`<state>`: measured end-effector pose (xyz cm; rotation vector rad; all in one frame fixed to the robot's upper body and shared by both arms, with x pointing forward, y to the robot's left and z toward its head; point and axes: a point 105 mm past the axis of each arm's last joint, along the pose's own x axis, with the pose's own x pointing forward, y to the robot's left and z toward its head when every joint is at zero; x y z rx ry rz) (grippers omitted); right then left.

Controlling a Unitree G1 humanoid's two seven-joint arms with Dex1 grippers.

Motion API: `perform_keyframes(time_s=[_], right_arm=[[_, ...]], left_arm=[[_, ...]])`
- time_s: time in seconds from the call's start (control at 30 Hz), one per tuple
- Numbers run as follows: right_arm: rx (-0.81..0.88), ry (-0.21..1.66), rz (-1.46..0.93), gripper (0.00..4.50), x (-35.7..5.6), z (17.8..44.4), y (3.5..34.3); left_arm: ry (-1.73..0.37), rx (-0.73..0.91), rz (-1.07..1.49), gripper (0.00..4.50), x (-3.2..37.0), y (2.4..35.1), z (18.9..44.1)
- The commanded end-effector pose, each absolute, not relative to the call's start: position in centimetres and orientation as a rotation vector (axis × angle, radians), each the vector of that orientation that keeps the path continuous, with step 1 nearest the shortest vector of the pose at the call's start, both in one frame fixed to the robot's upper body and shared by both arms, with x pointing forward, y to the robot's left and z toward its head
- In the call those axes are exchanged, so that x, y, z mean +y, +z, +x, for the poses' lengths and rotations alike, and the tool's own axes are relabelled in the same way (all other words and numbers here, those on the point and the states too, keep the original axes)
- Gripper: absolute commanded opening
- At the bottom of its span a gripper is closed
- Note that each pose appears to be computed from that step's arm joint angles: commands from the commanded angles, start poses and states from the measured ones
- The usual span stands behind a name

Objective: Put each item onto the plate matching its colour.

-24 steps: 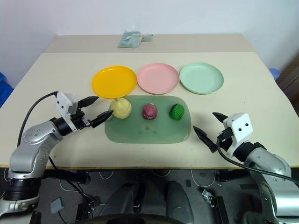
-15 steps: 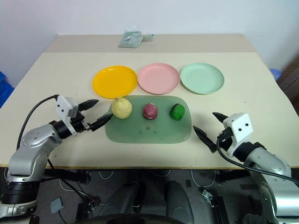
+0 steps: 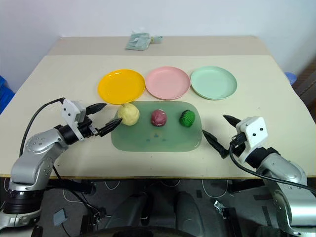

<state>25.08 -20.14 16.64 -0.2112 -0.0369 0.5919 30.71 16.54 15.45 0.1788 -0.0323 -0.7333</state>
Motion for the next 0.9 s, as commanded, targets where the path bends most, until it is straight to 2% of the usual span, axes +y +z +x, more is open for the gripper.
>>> perform_keyframes(time_s=[0.03,0.3,0.7,0.77,0.9], right_arm=[[-0.112,0.761,-0.242,4.44,-17.8,24.4,18.0],[-0.116,0.948,-0.271,4.44,-15.7,23.9,17.3],[-0.141,0.951,-0.289,4.44,-15.0,24.7,18.0],[-0.144,0.945,-0.291,4.50,-15.0,24.8,18.2],[-0.150,0.930,-0.295,4.50,-15.1,25.0,18.4]], left_arm=[[-0.734,-0.059,0.200,4.50,15.5,16.3,31.1],[-0.701,-0.034,0.167,4.50,14.5,15.9,32.2],[-0.653,0.082,0.176,4.50,14.4,13.3,33.4],[-0.641,0.086,0.179,3.95,14.4,13.1,33.8],[-0.637,0.068,0.172,2.43,14.1,13.3,34.1]])
